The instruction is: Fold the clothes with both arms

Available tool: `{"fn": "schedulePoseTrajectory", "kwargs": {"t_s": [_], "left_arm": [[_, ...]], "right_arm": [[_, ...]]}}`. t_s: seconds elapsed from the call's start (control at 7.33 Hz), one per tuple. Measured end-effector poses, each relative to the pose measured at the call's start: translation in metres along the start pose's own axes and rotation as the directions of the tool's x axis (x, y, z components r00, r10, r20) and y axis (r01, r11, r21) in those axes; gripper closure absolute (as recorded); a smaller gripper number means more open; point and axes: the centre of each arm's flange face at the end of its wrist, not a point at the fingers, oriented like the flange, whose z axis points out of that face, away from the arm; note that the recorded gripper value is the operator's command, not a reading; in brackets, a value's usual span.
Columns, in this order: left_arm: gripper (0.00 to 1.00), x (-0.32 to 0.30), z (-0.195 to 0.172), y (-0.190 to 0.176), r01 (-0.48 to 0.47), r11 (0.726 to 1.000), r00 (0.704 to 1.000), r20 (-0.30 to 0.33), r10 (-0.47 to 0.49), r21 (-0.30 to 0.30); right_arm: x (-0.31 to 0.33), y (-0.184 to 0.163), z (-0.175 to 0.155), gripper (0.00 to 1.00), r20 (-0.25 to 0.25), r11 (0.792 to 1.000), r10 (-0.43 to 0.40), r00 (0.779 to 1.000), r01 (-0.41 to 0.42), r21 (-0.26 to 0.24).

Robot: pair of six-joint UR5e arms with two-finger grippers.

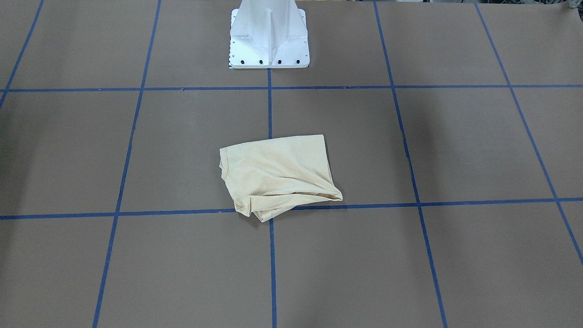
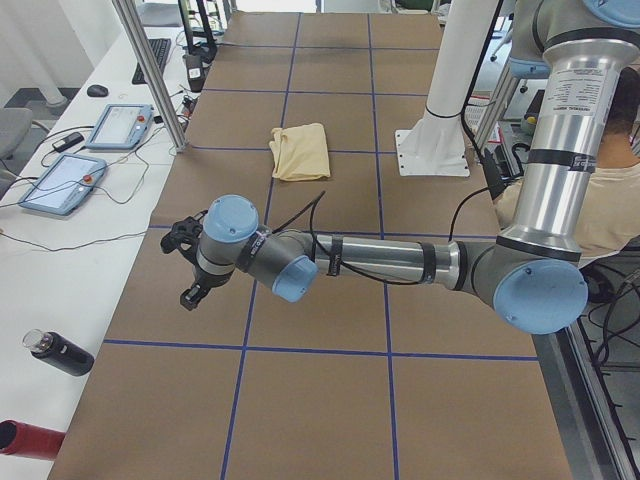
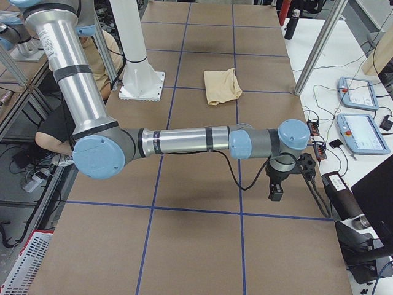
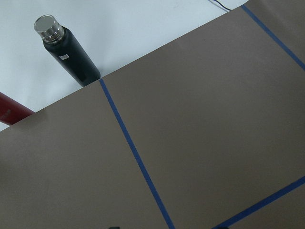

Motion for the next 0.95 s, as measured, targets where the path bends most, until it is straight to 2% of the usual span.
{"fn": "schedulePoseTrajectory", "kwargs": {"t_s": [0.27, 0.55, 0.68, 0.95], "left_arm": [[0.2, -0.004, -0.001, 0.002, 0.008, 1.0, 1.0, 0.001, -0.008, -0.01], [0.14, -0.001, -0.005, 0.004, 0.078, 0.997, 0.997, -0.004, -0.078, -0.007], [0.01, 0.008, -0.012, 0.012, 0.13, 0.992, 0.991, -0.022, -0.13, -0.005], [0.01, 0.032, -0.029, 0.042, 0.188, 0.982, 0.981, -0.055, -0.188, -0.01]], "right_arm": [[0.004, 0.004, -0.001, 0.0, 0.005, 1.0, -0.006, 1.0, 0.006, 0.0], [-0.002, 0.02, 0.006, 0.0, 0.011, 1.0, 0.007, 1.0, -0.007, -0.001], [-0.02, 0.041, 0.012, 0.0, 0.015, 1.0, 0.027, 1.0, -0.027, -0.001], [-0.054, 0.083, 0.015, 0.0, 0.024, 0.999, 0.052, 0.998, -0.052, -0.002]]}}
